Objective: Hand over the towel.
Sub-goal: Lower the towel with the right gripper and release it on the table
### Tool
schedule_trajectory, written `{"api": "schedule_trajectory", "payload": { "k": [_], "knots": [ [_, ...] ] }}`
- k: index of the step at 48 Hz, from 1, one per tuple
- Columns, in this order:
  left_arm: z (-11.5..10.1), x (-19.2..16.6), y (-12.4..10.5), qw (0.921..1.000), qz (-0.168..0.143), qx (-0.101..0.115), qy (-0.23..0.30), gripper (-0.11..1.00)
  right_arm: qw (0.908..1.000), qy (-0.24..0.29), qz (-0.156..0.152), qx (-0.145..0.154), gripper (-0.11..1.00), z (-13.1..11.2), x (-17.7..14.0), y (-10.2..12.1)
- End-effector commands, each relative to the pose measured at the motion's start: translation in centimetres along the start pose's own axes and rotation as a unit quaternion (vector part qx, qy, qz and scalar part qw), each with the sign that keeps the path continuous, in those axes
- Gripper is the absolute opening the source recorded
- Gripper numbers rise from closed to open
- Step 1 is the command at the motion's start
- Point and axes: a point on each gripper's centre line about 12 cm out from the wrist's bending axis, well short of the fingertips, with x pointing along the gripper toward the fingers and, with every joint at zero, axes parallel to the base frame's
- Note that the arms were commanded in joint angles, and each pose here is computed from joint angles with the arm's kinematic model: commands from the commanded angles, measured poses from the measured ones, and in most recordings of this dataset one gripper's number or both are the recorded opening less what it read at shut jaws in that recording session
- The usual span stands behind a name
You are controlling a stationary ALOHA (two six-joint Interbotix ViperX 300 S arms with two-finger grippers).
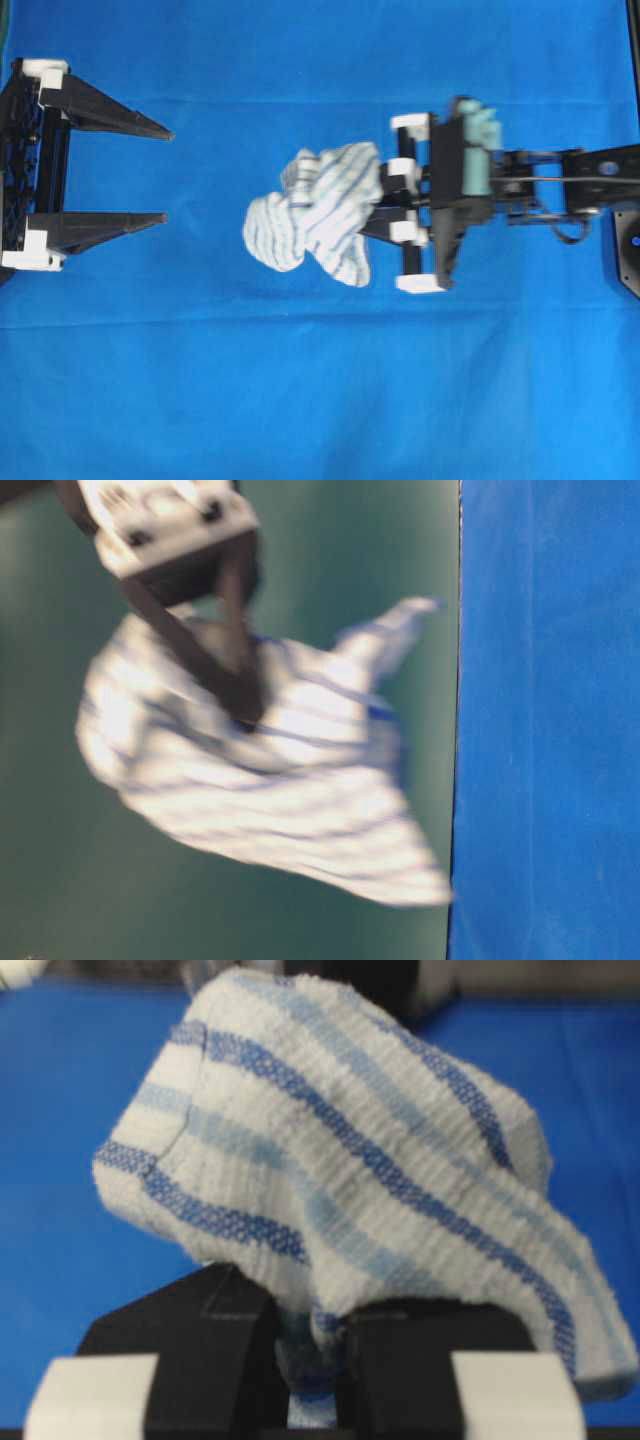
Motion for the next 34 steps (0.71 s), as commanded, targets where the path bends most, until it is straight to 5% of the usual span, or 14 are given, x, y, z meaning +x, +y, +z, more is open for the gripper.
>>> {"api": "schedule_trajectory", "payload": {
  "k": [1, 13, 34],
  "knots": [
    [0.7, 0.1, 0.1, 0.9999, 0.002, -0.002, -0.011, 0.94, 0.9992, 0.039, -0.002, 0.0, 0.11, 0.4, 1.5, -0.1],
    [0.4, 0.4, 0.0, 1.0, 0.0, -0.002, -0.005, 0.94, 0.9825, 0.186, -0.013, 0.003, 0.11, -4.7, 7.2, -1.0],
    [-0.2, 1.1, -0.1, 1.0, -0.001, -0.002, 0.007, 0.94, 0.9604, 0.277, -0.021, 0.015, 0.11, -11.5, 10.3, -1.6]
  ]
}}
